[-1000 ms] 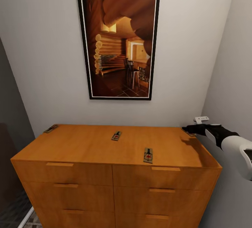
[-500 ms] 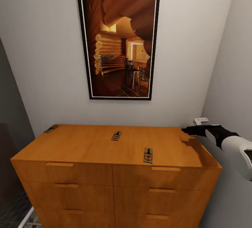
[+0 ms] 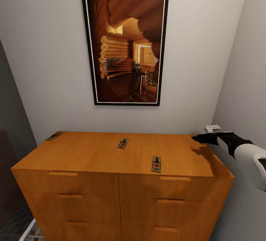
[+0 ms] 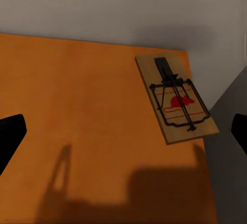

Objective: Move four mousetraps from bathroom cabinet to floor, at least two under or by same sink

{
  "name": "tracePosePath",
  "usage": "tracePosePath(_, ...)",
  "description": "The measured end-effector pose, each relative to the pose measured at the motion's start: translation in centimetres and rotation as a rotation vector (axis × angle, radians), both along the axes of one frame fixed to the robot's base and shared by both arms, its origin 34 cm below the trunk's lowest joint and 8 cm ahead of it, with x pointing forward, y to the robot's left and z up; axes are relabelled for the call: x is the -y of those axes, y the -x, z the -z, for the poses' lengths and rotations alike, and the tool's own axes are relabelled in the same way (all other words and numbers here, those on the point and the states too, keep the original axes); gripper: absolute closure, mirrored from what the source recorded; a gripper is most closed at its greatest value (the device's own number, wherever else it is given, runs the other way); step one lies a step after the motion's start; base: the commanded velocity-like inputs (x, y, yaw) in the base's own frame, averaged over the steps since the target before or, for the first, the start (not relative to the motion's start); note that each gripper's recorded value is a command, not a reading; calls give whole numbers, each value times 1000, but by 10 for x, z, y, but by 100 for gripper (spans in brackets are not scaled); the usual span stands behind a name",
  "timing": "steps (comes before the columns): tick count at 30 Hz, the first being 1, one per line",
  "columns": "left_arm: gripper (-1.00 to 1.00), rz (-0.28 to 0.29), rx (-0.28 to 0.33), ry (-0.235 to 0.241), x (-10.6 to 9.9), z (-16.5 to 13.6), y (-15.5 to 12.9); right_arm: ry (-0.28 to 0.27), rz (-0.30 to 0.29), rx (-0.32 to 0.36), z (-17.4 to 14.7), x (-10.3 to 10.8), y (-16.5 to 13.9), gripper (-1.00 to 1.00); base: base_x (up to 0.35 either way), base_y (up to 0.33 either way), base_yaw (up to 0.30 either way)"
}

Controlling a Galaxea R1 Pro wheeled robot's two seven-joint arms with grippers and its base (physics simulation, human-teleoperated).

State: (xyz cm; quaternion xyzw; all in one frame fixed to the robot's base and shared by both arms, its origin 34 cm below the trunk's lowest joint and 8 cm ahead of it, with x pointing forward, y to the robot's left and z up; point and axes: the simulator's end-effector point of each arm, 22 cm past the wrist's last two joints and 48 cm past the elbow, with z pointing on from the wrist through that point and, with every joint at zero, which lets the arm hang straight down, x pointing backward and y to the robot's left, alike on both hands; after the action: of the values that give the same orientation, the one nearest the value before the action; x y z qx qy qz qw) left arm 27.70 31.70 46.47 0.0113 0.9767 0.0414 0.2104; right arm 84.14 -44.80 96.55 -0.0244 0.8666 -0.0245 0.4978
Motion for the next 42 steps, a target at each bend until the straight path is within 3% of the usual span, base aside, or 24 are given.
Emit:
tracePosePath(21, -100, 0, -2, -1, 0, 0, 1, 10, 30, -1, -1, 21, 6, -100, 0, 0, 0)
tracePosePath(42, -100, 0, -2, -1, 0, 0, 1, 12, 33, -1, -1, 24, 6, -100, 0, 0, 0)
